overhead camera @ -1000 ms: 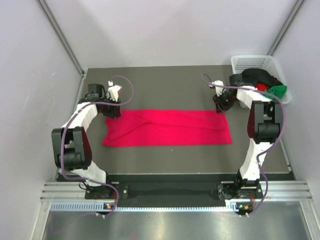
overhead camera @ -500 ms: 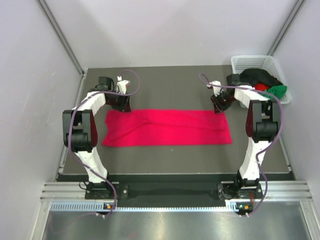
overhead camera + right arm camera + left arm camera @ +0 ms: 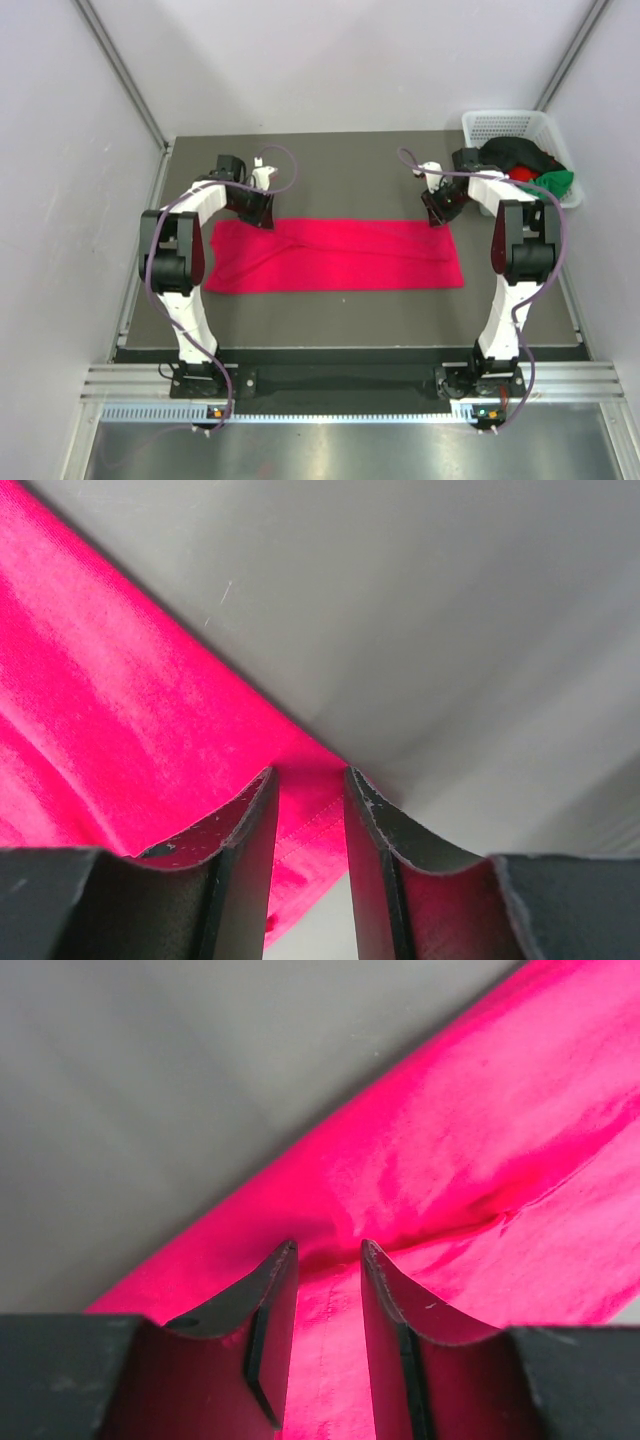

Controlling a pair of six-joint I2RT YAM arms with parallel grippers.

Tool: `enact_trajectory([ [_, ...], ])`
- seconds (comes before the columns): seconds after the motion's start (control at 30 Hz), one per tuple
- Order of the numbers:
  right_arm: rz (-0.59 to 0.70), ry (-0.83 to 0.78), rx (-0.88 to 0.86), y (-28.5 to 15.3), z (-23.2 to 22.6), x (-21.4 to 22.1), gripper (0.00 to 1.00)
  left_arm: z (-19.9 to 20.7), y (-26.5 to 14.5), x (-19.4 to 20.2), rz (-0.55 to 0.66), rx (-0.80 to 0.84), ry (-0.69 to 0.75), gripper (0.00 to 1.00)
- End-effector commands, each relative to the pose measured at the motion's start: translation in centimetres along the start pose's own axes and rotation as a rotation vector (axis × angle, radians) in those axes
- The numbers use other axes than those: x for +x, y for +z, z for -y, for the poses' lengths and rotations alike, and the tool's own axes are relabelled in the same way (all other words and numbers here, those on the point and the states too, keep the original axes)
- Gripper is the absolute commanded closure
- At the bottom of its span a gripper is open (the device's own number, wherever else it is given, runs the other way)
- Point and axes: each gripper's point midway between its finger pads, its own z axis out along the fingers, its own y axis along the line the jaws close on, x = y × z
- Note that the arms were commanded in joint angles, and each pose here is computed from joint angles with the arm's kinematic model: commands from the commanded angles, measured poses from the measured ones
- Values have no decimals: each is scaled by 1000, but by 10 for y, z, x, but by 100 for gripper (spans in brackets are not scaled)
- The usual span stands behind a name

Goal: Fold and stack the t-shirts
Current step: Fold the tshirt

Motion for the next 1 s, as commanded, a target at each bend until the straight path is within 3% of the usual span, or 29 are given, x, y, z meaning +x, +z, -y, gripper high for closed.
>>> enact_trajectory([
  [0.0,6,-15,-10,-1,-5,-5,67,3,-5,-6,14,13,31,64],
  [0.47,17,-13,-15,0,-5,-8,68,-1,-9,6,-21,-24,45,60],
  [0.63,15,-10,-17,2,-5,-6,68,-1,-10,7,-24,-28,49,82],
  [0.7,16,-9,-16,2,-5,-6,68,0,-12,5,-20,-29,56,98],
  [0.97,12,-6,-18,4,-5,-4,68,39,-45,8,-3,64,103,100],
])
